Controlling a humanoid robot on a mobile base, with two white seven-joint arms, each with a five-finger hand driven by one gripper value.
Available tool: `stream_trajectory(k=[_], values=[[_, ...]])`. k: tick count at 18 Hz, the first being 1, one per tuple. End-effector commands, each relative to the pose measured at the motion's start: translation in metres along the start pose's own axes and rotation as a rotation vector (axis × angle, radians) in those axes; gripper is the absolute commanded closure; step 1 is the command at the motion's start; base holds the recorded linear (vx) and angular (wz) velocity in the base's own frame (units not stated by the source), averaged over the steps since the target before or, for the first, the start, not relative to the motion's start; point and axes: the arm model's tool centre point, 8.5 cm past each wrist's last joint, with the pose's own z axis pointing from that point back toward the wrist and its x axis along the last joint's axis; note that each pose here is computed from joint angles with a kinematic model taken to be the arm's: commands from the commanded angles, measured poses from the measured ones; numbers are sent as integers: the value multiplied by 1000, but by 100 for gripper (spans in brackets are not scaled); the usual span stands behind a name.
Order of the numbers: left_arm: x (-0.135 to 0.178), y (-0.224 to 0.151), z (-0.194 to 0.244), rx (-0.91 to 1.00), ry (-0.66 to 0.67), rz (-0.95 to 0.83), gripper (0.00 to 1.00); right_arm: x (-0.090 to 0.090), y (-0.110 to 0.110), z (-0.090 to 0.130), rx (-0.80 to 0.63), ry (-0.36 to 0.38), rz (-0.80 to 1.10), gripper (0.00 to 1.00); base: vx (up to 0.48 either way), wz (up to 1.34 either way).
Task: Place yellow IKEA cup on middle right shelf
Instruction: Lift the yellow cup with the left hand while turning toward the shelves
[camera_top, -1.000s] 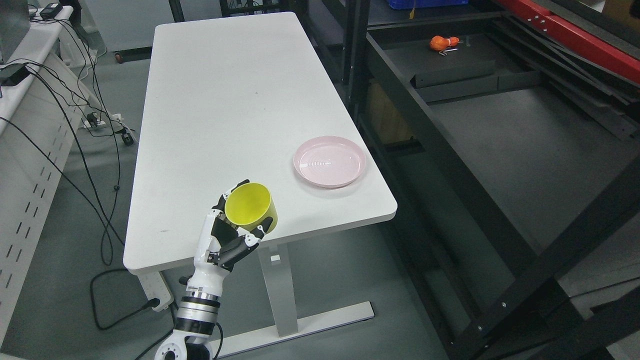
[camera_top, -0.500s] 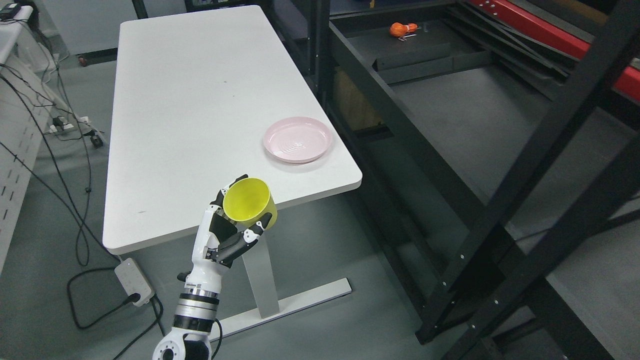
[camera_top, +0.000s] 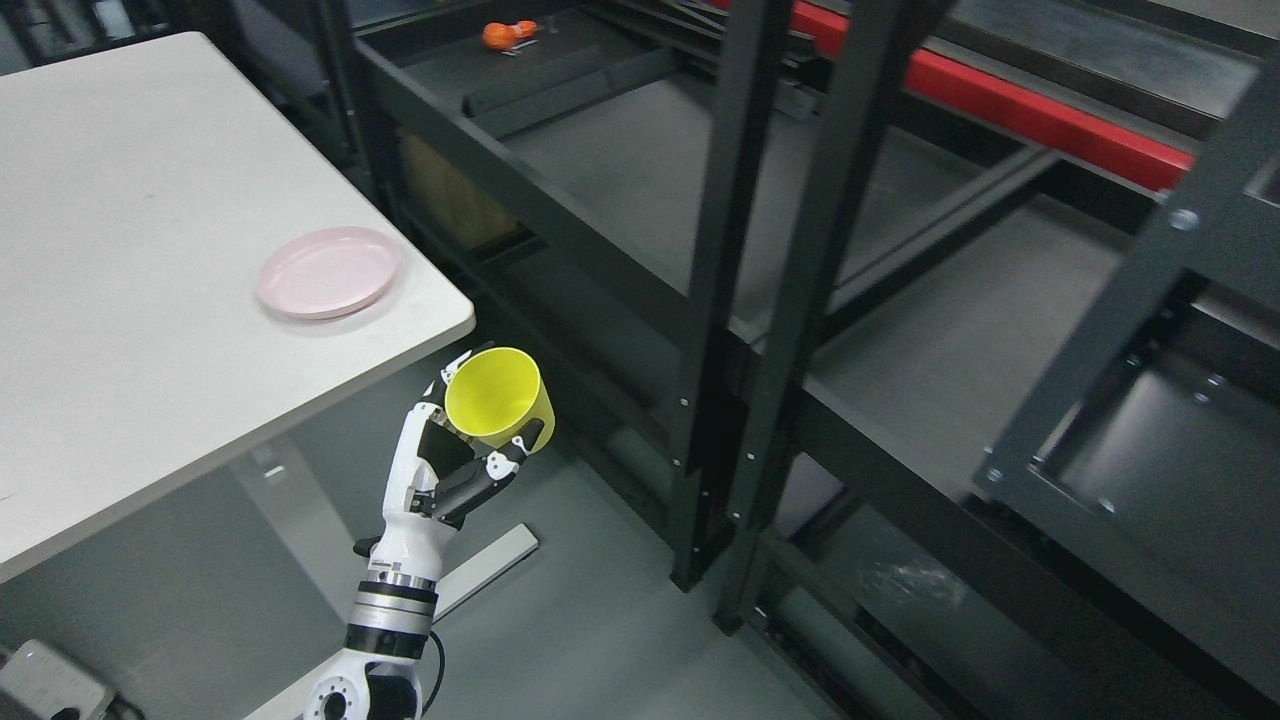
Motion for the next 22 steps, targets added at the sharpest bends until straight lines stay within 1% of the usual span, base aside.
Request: stream_trajectory(k=[1, 13, 17, 22], values=[[4, 3, -2, -11, -6, -17, 96, -9, -10, -1, -13, 14, -4, 1, -205, -857], [6, 3, -8, -16, 2, -16, 96, -9, -10, -1, -13, 14, -4, 1, -151, -984], [6, 3, -10, -15, 0, -17, 96, -9, -10, -1, -13, 14, -4, 1, -70, -509], [6, 3, -10, -15, 0, -17, 95, -9, -10, -1, -13, 14, -4, 1, 21, -49]])
